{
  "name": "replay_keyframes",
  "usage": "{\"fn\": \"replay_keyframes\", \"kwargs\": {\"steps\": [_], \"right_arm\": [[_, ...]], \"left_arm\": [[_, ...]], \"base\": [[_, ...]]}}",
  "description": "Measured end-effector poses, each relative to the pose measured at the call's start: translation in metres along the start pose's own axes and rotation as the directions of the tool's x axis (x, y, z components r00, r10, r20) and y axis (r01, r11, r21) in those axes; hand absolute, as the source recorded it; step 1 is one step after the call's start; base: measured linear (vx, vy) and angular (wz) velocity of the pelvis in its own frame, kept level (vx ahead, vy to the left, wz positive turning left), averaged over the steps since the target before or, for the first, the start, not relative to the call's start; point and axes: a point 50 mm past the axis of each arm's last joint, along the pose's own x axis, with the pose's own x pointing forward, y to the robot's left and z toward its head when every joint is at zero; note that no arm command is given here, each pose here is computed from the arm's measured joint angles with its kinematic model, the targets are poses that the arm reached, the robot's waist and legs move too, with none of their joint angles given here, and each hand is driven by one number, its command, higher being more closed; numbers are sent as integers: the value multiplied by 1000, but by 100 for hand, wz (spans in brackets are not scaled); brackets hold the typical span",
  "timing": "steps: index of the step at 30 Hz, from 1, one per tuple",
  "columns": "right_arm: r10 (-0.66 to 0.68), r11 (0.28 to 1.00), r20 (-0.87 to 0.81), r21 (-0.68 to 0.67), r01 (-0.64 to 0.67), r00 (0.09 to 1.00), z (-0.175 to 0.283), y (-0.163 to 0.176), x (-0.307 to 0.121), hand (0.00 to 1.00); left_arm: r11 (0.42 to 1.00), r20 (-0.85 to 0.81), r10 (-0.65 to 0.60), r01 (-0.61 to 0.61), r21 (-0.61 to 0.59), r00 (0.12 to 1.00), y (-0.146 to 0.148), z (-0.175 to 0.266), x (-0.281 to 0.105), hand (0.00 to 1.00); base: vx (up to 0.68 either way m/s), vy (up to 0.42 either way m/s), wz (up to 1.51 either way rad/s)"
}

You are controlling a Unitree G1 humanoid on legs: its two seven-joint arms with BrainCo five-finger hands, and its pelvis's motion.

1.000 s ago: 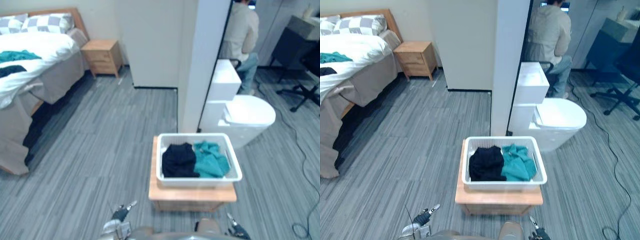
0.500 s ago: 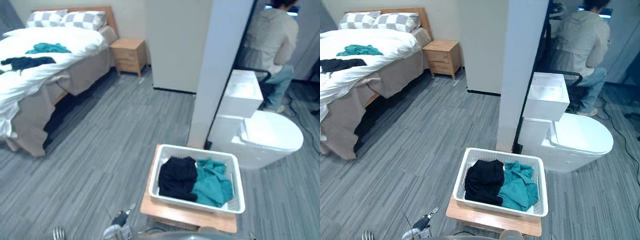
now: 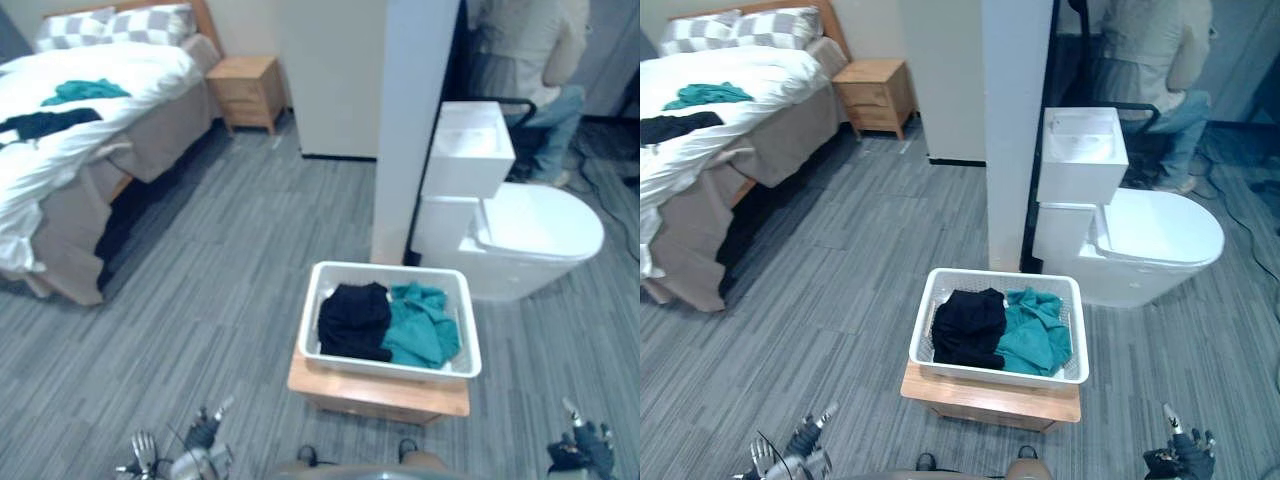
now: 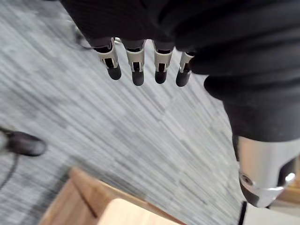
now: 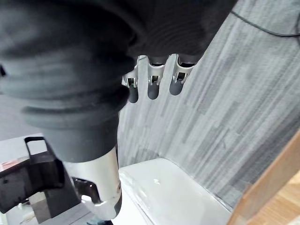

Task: Pick up the laundry basket with both hands and put the clothes into the washing machine.

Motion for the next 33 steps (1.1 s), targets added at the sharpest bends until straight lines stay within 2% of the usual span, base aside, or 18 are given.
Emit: {"fn": "replay_keyframes", "kwargs": {"steps": [3,6,9,11,16,21,25,28,33], "right_arm": [[59,996,23,-74,-57,998,8,14,3,0],[142,984,67,-114,-134,988,25,42,11,0],[291,942,153,-219,-255,944,61,88,20,0],[433,885,244,-296,-358,868,96,132,17,0],[588,791,281,-396,-466,758,124,185,7,0],[700,678,225,-509,-531,678,133,234,-4,0],[745,621,196,-550,-558,637,135,261,-12,0],[782,562,141,-579,-590,607,128,283,-18,0],[798,531,97,-578,-619,594,120,302,-23,0]], "left_arm": [[1000,129,-18,18,5,992,-6,40,10,0],[998,269,-68,64,23,961,-29,94,22,0],[990,393,-142,124,72,908,-57,146,25,0],[987,451,-160,138,82,878,-73,178,26,0],[983,467,-181,147,110,866,-87,208,29,0],[979,484,-189,125,161,854,-94,246,29,0],[973,526,-210,122,198,824,-103,272,22,0],[958,550,-257,134,253,795,-120,291,13,0],[944,586,-299,146,295,753,-139,312,0,0]], "base": [[122,51,-42],[82,42,-10],[0,50,0],[-34,27,-4],[-53,11,0],[-82,-1,1],[-106,-4,0],[-87,-20,2],[-40,-9,6]]}}
